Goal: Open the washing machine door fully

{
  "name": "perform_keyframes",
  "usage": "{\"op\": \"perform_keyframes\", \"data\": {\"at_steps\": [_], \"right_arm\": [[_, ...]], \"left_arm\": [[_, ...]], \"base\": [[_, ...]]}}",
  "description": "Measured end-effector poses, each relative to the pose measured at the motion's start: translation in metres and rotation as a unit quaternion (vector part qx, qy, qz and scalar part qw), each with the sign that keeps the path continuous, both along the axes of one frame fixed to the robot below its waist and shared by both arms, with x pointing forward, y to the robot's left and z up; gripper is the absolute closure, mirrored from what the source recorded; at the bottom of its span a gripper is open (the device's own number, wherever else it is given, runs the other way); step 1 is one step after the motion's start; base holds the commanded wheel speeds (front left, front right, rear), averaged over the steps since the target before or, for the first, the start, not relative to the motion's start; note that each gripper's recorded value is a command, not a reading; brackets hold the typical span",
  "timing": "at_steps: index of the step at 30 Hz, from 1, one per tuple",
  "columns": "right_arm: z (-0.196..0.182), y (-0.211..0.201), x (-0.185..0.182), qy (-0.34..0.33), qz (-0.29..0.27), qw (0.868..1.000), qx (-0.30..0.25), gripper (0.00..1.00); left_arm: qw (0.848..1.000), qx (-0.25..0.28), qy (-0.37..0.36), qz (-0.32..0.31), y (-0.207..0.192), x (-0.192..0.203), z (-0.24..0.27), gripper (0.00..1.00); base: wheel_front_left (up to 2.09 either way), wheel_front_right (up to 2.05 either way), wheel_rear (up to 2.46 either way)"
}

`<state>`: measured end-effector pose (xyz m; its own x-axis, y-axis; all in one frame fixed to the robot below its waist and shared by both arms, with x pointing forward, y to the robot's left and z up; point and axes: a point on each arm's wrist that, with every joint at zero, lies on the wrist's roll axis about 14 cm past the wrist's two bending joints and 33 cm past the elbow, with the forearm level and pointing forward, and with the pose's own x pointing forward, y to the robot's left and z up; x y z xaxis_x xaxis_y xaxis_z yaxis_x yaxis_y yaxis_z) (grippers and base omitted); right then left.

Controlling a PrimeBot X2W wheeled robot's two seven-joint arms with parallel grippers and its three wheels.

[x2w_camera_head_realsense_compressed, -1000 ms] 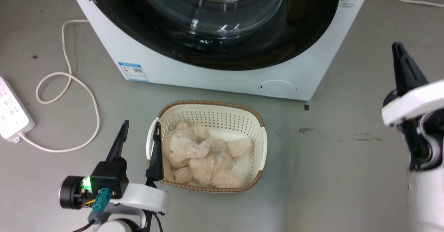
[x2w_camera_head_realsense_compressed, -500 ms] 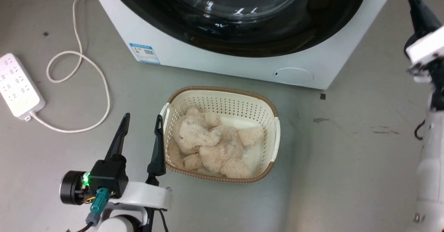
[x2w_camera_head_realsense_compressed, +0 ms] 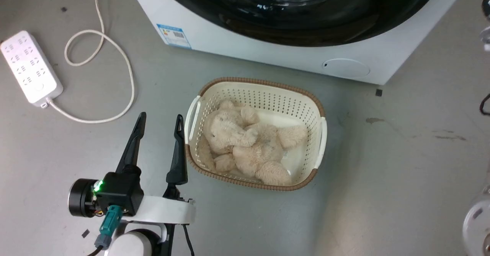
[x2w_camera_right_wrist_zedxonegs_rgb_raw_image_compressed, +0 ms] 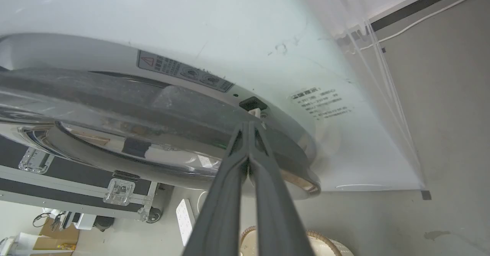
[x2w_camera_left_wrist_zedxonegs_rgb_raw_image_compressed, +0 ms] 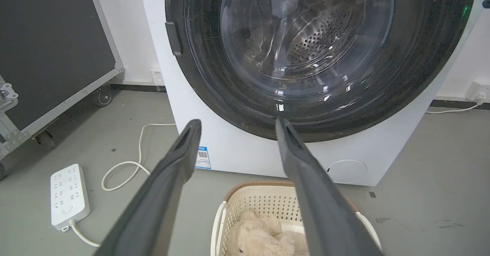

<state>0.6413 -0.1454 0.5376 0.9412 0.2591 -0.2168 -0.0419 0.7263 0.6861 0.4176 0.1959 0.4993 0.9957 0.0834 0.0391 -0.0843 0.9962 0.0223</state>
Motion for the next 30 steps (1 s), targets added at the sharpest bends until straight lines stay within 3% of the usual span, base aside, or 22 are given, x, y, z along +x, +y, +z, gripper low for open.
{"op": "perform_keyframes", "data": {"at_steps": [7, 19, 30], "right_arm": [[-0.013, 0.006, 0.019, 0.051, 0.021, 0.997, 0.053, 1.0], [-0.003, 0.029, 0.045, 0.087, 0.077, 0.983, 0.144, 1.0], [0.001, 0.049, 0.034, 0.129, 0.144, 0.964, 0.183, 1.0]], "left_arm": [[1.0, 0.002, 0.003, 0.001, 0.001, 0.003, -0.005, 0.0], [1.0, 0.006, -0.004, -0.002, -0.002, 0.01, -0.008, 0.0], [1.0, 0.006, -0.024, -0.002, -0.004, 0.01, 0.001, 0.0]], "base": [[0.0, 0.0, 0.0], [0.0, 0.0, 0.0], [0.0, 0.0, 0.0]]}}
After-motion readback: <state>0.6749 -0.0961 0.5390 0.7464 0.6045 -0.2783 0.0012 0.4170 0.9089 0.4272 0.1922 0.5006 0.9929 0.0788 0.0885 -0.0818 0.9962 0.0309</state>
